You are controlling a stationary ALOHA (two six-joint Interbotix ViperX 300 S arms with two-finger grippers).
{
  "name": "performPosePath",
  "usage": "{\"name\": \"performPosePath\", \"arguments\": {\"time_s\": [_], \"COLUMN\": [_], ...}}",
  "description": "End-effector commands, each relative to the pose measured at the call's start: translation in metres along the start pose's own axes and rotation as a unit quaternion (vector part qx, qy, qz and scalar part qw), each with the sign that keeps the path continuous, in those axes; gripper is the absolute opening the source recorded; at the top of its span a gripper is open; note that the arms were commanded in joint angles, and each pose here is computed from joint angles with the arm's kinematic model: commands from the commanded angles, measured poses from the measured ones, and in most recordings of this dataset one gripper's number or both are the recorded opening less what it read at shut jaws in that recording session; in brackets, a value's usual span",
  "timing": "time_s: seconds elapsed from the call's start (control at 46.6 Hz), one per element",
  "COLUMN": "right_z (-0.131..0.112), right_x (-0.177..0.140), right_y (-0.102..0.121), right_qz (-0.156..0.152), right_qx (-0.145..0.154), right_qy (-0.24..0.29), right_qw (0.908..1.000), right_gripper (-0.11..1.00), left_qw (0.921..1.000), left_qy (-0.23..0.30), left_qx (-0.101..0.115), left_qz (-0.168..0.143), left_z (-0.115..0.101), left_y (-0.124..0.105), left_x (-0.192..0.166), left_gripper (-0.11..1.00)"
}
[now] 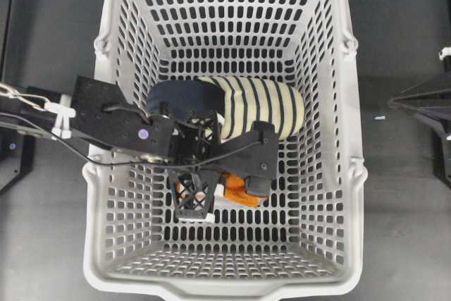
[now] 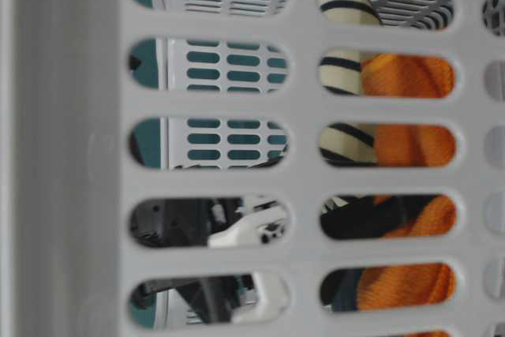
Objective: Pick up the orange cloth from the shopping basket with the left arm.
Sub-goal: 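Lift the gripped orange cloth upward out of the basket with the left gripper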
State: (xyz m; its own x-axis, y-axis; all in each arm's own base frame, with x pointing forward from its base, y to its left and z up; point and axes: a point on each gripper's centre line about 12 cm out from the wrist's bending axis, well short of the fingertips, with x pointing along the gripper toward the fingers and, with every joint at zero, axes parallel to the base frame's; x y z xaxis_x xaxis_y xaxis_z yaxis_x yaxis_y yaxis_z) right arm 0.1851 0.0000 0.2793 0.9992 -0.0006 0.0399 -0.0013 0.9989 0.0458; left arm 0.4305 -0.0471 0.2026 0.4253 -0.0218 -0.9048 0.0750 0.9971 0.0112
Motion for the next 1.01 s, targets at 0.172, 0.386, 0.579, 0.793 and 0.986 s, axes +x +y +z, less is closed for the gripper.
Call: {"name": "performPosePath", "arguments": {"time_s": [0.172, 0.386, 0.579, 0.793, 0.986], "right_z": [0.002, 0.003, 0.005, 0.005, 0.009], "right_x": [0.001, 0.0, -0.001, -0.002, -0.003], "right_y": [0.0, 0.0, 0.0, 0.0, 0.001], "right_qz": [0.001, 0.001, 0.001, 0.001, 0.002], "right_qx": [0.008, 0.009, 0.008, 0.009, 0.008], "right_qy": [-0.004, -0.008, -0.011, -0.012, -0.021], "right_qw": [1.0, 0.9999, 0.9999, 0.9999, 0.9997], "right_gripper": [-0.01, -0.01, -0.01, -0.01, -0.01], "left_qw": [0.9976, 0.9945, 0.9916, 0.9884, 0.9901], "left_qy": [-0.069, -0.104, -0.129, -0.151, -0.14], "left_qx": [-0.004, -0.006, -0.009, -0.011, -0.013], "left_qz": [0.004, 0.004, 0.004, 0.004, 0.006], "left_z": [0.033, 0.056, 0.07, 0.079, 0.076], "left_y": [0.008, 0.008, 0.008, 0.01, 0.012], "left_x": [-0.078, -0.151, -0.216, -0.235, -0.228], "left_gripper": [0.16, 0.16, 0.16, 0.16, 0.16]}}
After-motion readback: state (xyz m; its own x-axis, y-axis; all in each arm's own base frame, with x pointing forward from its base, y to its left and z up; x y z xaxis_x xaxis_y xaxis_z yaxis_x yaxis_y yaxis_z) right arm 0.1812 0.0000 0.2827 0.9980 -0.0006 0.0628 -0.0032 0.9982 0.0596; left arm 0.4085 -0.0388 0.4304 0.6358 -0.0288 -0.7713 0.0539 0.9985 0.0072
